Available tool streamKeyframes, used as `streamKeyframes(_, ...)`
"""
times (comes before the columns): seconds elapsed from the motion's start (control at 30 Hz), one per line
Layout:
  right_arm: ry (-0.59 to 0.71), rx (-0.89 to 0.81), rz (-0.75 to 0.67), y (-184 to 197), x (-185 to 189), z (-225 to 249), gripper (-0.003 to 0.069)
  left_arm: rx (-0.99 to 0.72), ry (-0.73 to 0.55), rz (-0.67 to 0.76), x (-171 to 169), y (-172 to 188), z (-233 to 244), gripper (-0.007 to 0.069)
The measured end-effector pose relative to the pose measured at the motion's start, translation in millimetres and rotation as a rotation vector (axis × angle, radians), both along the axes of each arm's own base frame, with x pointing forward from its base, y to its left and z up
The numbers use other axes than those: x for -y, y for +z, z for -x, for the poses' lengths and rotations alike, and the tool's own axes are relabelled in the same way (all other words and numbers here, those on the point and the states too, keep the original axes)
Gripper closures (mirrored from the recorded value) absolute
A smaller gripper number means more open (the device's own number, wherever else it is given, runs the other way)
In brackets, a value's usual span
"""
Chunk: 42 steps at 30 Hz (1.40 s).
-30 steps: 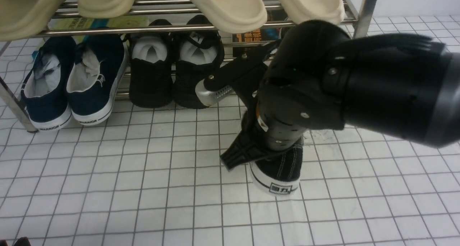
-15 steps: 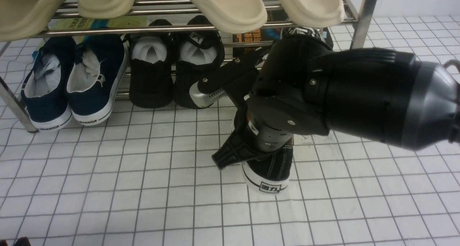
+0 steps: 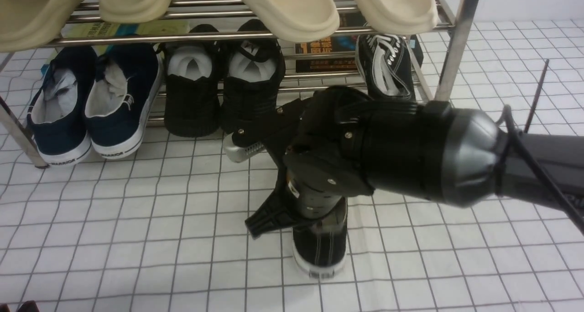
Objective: Take the shoes off the shelf with your hand from the white checkered tablecloth.
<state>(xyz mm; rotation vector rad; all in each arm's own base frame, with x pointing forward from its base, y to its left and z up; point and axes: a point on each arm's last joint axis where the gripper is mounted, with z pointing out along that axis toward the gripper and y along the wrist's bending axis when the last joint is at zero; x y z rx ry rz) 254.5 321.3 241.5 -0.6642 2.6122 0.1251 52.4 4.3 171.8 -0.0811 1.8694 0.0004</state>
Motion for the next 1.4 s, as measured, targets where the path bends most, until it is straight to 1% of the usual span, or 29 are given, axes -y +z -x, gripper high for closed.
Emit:
streamKeyframes(0.07,-0.008,-0.008,0.008,1,2,0,0.0429,0.000,0.000,0.000,0,0,0,0.0386)
streamKeyframes(0.13,-0.013,-0.007,0.027,8,5,-1,0.0372,0.000,0.000,0.000,0,0,0,0.0386)
streamKeyframes(0.2,-0.013,0.003,0.048,20,10,-2,0.0357,0.000,0.000,0.000,0,0,0,0.0386)
streamKeyframes(0.27,-0.031,0.022,0.056,36,17,-9,0.0386,0.001,0.000,0.000,0,0,0,0.0386)
streamKeyframes(0.3,-0.031,0.026,0.060,38,18,-10,0.0399,0.001,0.000,0.000,0,0,0,0.0386)
streamKeyframes(0.37,-0.068,0.051,0.067,56,33,-26,0.0505,0.001,0.000,0.000,0,0,0,0.0386)
streamKeyframes(0.4,-0.084,0.075,0.063,65,41,-37,0.0587,0.001,0.000,0.000,0,0,0,0.0386)
streamKeyframes(0.43,-0.090,0.077,0.060,66,43,-38,0.0587,0.001,0.000,0.000,0,0,0,0.0386)
streamKeyframes(0.47,-0.123,0.099,0.053,71,54,-51,0.0648,0.001,0.000,0.000,0,0,0,0.0386)
streamKeyframes(0.5,-0.147,0.111,0.048,72,63,-60,0.0666,0.001,0.000,0.000,0,0,0,0.0386)
streamKeyframes(0.57,-0.203,0.134,0.034,73,82,-78,0.0666,0.001,0.000,0.000,0,0,0,0.0386)
streamKeyframes(0.6,-0.207,0.137,0.034,73,84,-80,0.0664,0.001,0.000,0.000,0,0,0,0.0386)
streamKeyframes(0.63,-0.245,0.152,0.024,73,97,-92,0.0640,0.001,0.000,0.000,0,0,0,0.0386)
streamKeyframes(0.67,-0.261,0.158,0.020,73,103,-97,0.0625,0.001,0.000,0.000,0,0,0,0.0386)
streamKeyframes(0.7,-0.276,0.161,0.019,72,109,-102,0.0594,0.001,0.000,0.000,0,0,0,0.0386)
streamKeyframes(0.77,-0.304,0.172,0.015,70,120,-112,0.0522,0.001,0.000,0.000,0,0,0,0.0386)
streamKeyframes(0.8,-0.315,0.177,0.014,68,124,-117,0.0466,0.001,0.000,0.000,0,0,0,0.0386)
streamKeyframes(0.83,-0.320,0.184,0.010,68,127,-119,0.0410,0.001,0.000,0.000,0,0,0,0.0386)
streamKeyframes(0.9,-0.321,0.197,-0.002,68,128,-122,0.0341,0.001,0.000,0.000,0,0,0,0.0386)
streamKeyframes(0.93,-0.321,0.199,-0.003,68,128,-122,0.0326,0.001,0.000,0.000,0,0,0,0.0386)
streamKeyframes(1.03,-0.304,0.236,-0.041,70,125,-126,0.0234,0.001,0.000,0.000,0,0,0,0.0386)
streamKeyframes(1.17,-0.286,0.261,-0.067,64,120,-132,0.0204,0.001,0.000,0.000,0,0,0,0.0386)
streamKeyframes(1.33,-0.275,0.259,-0.068,51,115,-139,0.0204,0.001,0.000,0.000,0,0,0,0.0386)
streamKeyframes(1.4,-0.264,0.254,-0.068,38,110,-145,0.0204,0.001,0.000,0.000,0,0,0,0.0386)
